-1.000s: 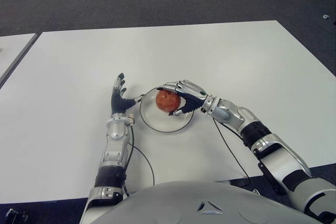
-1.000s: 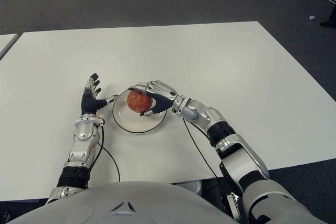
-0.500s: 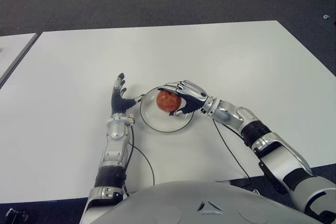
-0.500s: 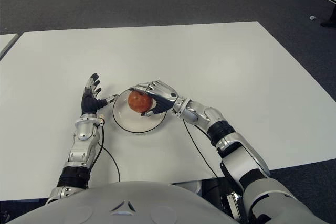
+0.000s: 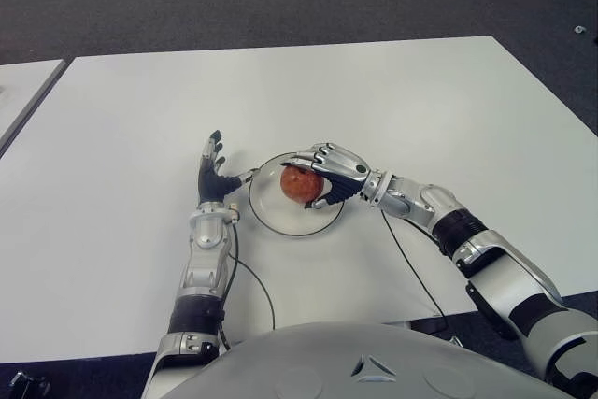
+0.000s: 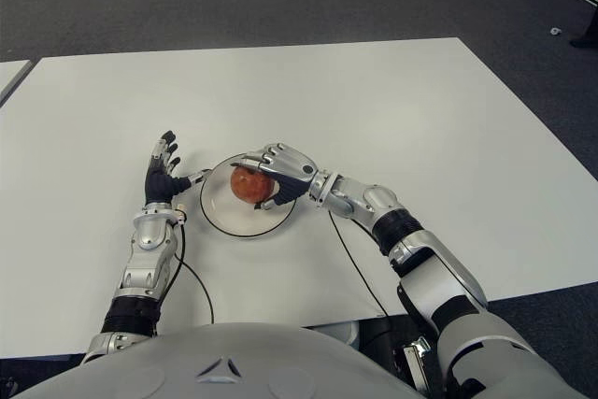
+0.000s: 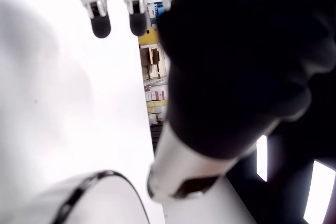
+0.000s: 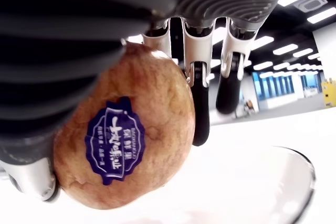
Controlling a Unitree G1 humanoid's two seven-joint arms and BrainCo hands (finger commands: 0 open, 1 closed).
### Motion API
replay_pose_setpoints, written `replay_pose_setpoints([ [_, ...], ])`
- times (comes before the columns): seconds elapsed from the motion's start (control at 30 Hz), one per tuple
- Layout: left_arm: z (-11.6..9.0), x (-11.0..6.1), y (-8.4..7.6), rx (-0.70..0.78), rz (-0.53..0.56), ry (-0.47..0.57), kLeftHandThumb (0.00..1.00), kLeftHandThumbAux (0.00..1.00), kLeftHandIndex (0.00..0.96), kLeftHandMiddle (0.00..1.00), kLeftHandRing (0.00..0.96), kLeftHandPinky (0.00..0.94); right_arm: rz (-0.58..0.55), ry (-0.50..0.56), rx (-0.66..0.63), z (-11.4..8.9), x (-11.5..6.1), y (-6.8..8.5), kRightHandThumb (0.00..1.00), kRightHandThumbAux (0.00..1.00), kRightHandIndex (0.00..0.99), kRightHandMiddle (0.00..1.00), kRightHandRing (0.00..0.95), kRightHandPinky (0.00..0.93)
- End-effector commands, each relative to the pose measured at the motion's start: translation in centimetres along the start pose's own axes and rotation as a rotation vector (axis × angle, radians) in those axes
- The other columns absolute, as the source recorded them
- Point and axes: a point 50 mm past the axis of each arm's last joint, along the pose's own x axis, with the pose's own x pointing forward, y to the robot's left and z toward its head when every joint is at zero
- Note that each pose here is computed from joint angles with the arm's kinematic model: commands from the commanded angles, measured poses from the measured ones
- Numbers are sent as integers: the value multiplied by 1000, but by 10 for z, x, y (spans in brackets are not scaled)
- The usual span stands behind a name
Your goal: Put the apples into the plate.
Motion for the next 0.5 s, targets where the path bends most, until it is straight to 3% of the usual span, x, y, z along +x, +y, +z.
replay_pose_setpoints([
  [0.03,-3,-1,1,-1,-4,21,0,373,0,0,0,31,61,1,-38,-2,2,-4,66,521,101,54,26,16],
  [0.5,-2,-1,1,-12,1,12,0,377,0,0,0,35,126,-3,-45,-1,2,-6,29,511,5,0,0,0],
])
